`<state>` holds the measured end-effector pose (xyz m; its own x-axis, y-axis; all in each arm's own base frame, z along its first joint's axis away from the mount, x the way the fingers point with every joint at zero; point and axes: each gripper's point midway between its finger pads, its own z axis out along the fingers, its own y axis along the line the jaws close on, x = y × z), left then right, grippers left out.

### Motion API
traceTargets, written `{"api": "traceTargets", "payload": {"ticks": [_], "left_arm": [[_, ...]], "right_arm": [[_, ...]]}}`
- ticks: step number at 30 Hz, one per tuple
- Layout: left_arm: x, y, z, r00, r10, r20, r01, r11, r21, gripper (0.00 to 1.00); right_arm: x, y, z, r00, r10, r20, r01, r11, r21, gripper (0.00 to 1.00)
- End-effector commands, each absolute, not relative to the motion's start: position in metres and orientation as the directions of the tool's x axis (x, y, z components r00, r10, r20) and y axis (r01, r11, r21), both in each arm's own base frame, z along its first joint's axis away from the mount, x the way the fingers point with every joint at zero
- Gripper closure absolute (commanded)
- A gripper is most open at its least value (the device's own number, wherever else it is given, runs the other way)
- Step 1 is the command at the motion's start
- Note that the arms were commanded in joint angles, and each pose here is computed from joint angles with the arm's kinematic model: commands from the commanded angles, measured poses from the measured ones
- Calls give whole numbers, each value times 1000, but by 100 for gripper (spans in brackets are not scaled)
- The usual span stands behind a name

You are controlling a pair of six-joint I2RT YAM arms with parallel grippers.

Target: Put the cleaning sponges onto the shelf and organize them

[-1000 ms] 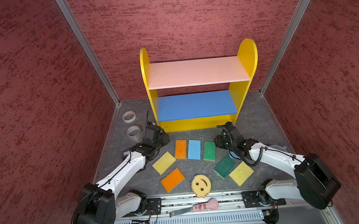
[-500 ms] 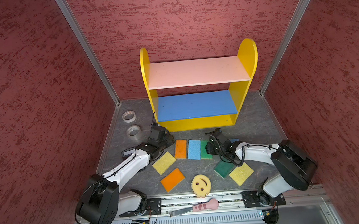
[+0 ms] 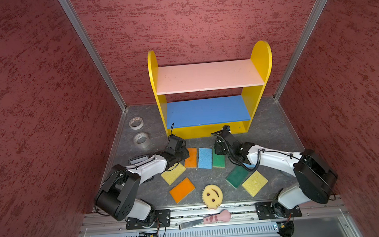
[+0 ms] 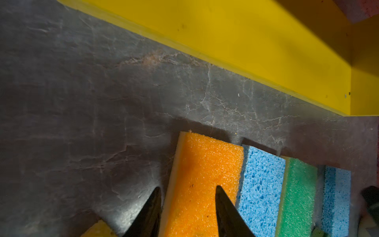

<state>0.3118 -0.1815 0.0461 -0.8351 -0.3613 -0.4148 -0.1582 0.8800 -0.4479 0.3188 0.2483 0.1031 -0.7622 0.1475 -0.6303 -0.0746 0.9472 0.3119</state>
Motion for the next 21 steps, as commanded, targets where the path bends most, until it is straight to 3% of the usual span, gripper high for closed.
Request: {"api": "traceTargets", "payload": {"ticks": [1,11,18,21], "left_arm": [[322,-192,54,-825,-362,-434,-133,870,-475,57],[320,-193,30,-843,-362,-398,-165,878,-449,61],[321,-195,17,-850,-377,-369,-196,875,-443,93],[323,-192,22,-850,-375,-370,-202,880,-429,99]], "right_arm": [[314,276,109,-758,103,-644,-156,930,332,41],[304,348,80,-821,58,-568,-253,855,452,43],[307,353,70,-824,58,-564,-249,856,452,43],[306,356,68,-830,49,-556,-252,856,452,43]]}}
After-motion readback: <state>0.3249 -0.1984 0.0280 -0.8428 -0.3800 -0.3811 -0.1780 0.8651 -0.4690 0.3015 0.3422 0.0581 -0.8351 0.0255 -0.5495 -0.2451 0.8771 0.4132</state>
